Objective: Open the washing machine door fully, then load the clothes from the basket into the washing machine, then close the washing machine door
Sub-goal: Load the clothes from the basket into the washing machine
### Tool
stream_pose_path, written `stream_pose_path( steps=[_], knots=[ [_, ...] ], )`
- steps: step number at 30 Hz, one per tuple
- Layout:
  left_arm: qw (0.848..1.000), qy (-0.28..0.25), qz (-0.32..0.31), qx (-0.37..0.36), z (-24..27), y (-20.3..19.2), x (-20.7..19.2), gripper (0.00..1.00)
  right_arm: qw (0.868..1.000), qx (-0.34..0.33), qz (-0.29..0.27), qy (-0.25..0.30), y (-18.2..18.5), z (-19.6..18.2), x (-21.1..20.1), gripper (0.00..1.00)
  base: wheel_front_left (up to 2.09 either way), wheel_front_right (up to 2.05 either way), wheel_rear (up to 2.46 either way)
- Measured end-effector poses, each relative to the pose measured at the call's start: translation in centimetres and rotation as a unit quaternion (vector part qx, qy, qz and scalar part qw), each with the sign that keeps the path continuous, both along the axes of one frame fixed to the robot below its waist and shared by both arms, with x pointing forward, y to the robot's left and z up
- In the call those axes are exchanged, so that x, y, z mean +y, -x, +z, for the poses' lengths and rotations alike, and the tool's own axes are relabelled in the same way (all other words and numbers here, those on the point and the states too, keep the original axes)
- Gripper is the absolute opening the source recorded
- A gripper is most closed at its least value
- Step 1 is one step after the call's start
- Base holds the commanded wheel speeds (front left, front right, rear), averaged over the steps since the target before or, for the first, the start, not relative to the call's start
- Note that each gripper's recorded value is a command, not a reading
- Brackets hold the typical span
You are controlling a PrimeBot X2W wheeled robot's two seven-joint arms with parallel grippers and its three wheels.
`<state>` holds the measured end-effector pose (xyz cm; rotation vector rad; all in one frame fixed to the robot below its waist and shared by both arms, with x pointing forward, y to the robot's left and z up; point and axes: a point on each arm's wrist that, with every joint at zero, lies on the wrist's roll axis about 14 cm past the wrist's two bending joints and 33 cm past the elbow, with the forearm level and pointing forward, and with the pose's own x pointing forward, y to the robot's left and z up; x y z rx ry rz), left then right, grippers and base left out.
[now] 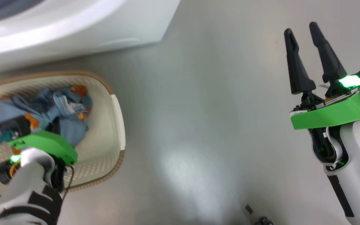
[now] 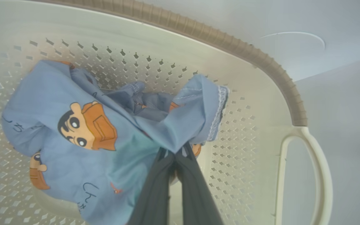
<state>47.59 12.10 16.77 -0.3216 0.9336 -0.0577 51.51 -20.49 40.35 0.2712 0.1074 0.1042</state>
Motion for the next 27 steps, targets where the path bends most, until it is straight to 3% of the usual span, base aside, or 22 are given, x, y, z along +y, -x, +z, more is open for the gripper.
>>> stream_pose_path(
  steps=[14, 27],
  knots=[
    [0.989, 0.031, 0.003, -0.142, 11.3, 0.6, 0.2, 0.00, 0.999, -0.042, 0.003, -0.025, 4.1, 6.3, 1.1, 1.00, 0.00, 0.00, 0.00],
    [0.948, 0.041, 0.029, -0.313, 23.4, 1.9, 2.4, 0.00, 0.995, -0.088, 0.017, -0.037, 7.6, 10.9, 2.4, 1.00, 0.00, 0.00, 0.00]
  ],
)
